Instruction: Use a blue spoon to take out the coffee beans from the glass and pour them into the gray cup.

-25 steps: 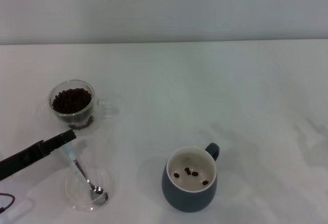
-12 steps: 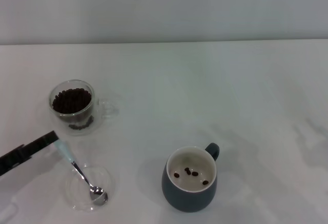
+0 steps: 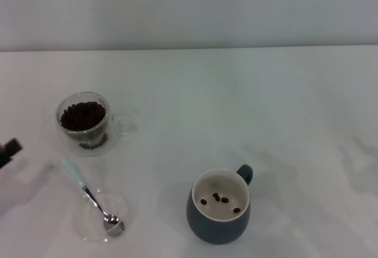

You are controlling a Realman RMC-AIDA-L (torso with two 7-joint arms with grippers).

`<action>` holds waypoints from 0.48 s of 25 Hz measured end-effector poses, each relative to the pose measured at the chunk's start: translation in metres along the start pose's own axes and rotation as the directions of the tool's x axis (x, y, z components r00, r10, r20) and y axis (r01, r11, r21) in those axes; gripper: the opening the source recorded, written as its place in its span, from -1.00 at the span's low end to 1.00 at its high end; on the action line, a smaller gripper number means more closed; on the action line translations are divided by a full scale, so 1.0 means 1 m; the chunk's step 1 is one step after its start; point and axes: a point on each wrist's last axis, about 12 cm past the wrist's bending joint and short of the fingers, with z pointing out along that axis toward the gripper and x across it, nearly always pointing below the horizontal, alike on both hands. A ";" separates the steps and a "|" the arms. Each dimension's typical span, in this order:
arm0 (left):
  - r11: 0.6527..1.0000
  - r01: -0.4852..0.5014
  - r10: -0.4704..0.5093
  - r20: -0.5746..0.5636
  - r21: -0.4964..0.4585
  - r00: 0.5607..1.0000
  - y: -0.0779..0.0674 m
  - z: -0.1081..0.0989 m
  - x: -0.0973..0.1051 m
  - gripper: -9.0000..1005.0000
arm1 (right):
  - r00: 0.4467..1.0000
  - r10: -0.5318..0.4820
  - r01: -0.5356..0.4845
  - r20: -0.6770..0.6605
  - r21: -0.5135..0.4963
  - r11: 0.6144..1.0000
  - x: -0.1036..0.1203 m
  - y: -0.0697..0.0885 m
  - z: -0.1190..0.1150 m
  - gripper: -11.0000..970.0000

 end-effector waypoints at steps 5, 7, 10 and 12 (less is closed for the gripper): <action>0.994 -0.097 0.100 0.078 -0.040 0.992 0.003 -0.024 0.003 0.40 | 1.000 -0.002 0.002 0.003 0.012 1.000 -0.001 0.000 -0.002 -0.27; 0.987 -0.144 0.152 0.118 -0.070 0.981 0.004 -0.034 0.004 0.40 | 1.000 -0.002 0.002 0.003 0.013 1.000 -0.001 0.000 -0.002 -0.27; 0.970 -0.207 0.227 0.167 -0.125 0.960 0.006 -0.049 0.006 0.40 | 1.000 -0.004 0.004 0.003 0.014 1.000 -0.001 -0.001 -0.002 -0.27; 0.956 -0.242 0.272 0.190 -0.165 0.943 0.007 -0.059 0.007 0.40 | 1.000 -0.005 0.005 0.004 0.015 1.000 -0.001 -0.001 -0.002 -0.27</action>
